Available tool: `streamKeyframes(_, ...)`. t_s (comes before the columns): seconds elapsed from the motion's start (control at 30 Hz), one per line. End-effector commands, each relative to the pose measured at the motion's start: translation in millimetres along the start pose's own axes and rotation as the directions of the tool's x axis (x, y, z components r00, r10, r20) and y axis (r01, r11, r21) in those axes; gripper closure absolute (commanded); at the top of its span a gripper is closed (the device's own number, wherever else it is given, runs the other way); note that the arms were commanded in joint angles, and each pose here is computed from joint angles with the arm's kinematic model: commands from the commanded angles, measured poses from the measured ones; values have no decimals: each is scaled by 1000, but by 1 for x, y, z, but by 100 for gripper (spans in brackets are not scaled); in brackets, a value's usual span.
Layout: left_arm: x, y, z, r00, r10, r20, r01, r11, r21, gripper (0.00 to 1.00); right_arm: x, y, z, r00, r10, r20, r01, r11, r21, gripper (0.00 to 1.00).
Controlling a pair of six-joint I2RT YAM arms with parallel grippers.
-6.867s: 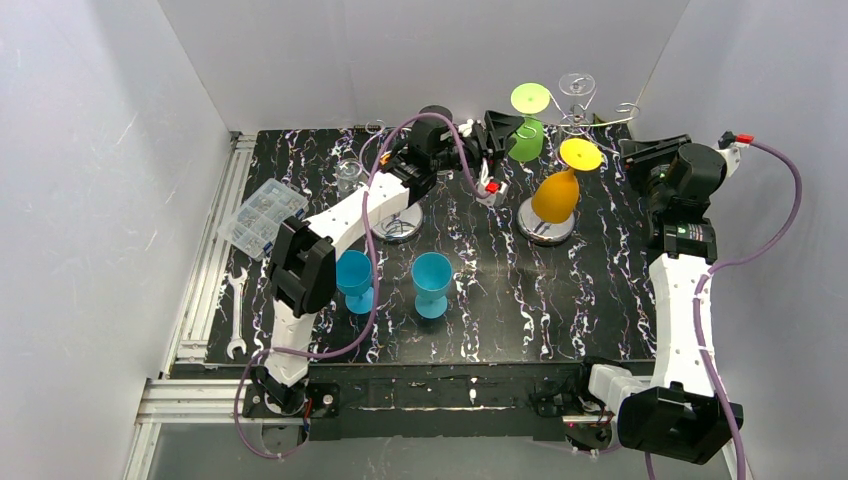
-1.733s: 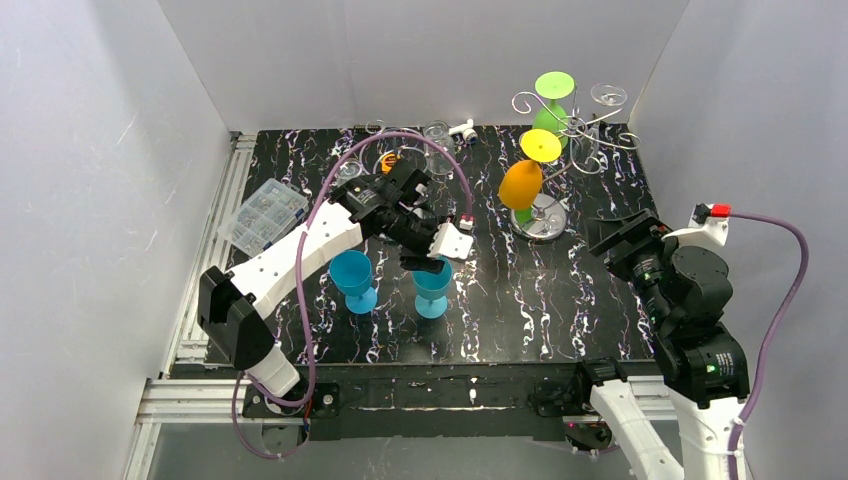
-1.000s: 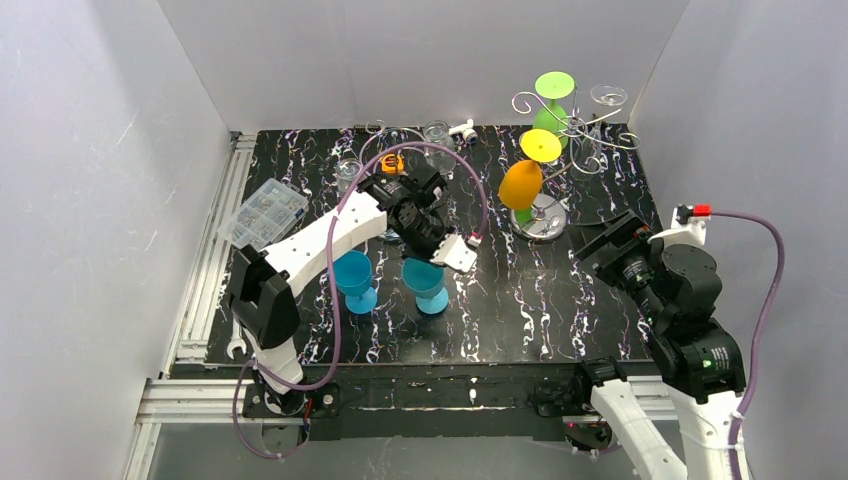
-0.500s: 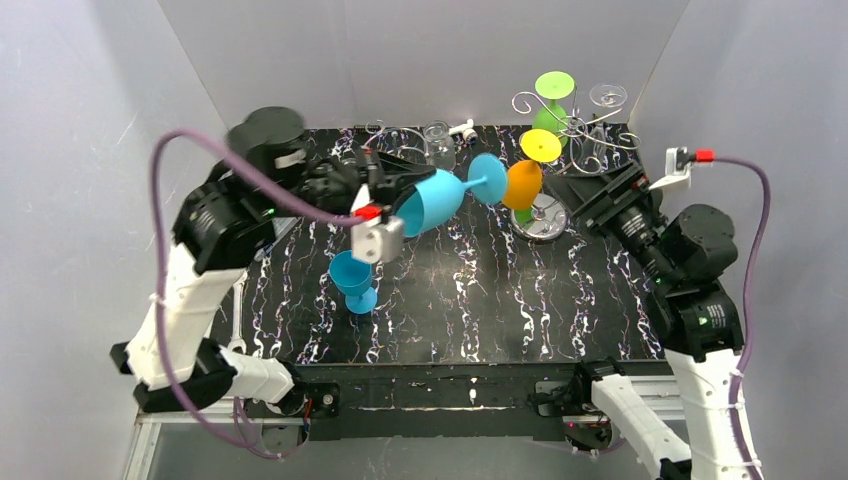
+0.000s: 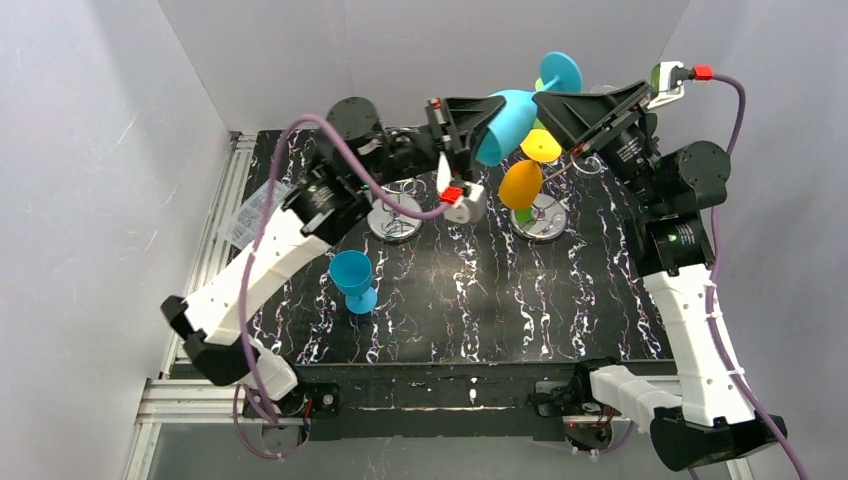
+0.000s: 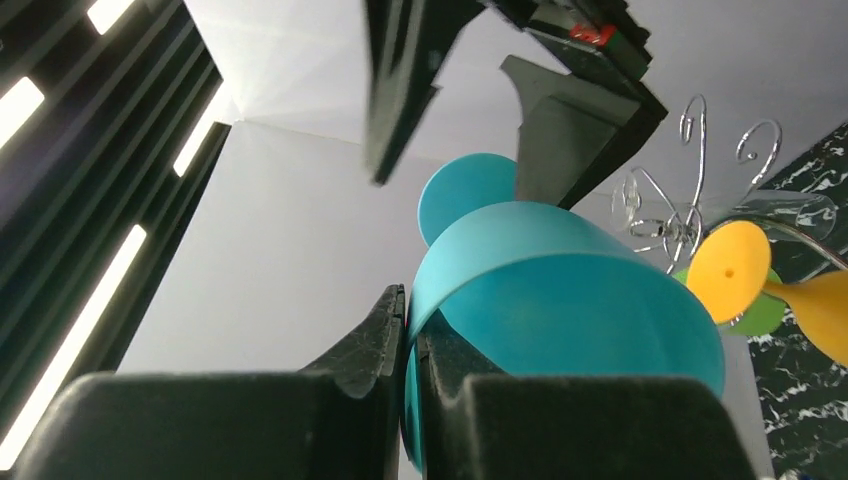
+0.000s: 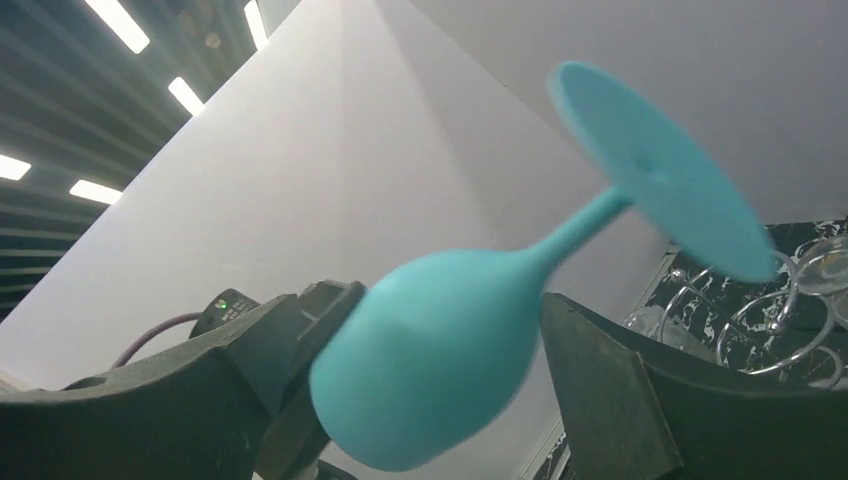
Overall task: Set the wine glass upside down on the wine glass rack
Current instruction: Turn the wine glass upside down at the wine rack.
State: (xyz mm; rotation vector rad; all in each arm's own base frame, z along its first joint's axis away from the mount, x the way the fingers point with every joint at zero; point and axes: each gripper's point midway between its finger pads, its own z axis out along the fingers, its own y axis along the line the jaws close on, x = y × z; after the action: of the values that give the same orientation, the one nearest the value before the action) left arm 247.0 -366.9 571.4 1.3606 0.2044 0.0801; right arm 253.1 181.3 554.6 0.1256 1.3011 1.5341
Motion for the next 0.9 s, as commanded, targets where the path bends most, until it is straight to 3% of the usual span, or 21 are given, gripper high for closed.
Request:
streamKeyframes(0.0, -27, 64, 7, 978, 204, 37, -190, 953, -235, 100, -12, 61, -4, 996, -75, 36, 81, 978, -193, 2)
streamKeyframes(0.17, -24, 59, 20, 965, 263, 18, -250, 933, -259, 100, -11, 57, 0, 1000, -6, 27, 13, 968, -249, 2)
streamKeyframes(0.37, -20, 55, 25, 952, 306, -6, -296, 915, -273, 100, -3, 40, -1, 1000, 28, 12, -25, 976, -218, 2)
streamKeyframes(0.87, -13, 21, 46, 938, 343, -44, -341, 894, -291, 100, -9, 39, 13, 999, 50, 10, -47, 974, -220, 4)
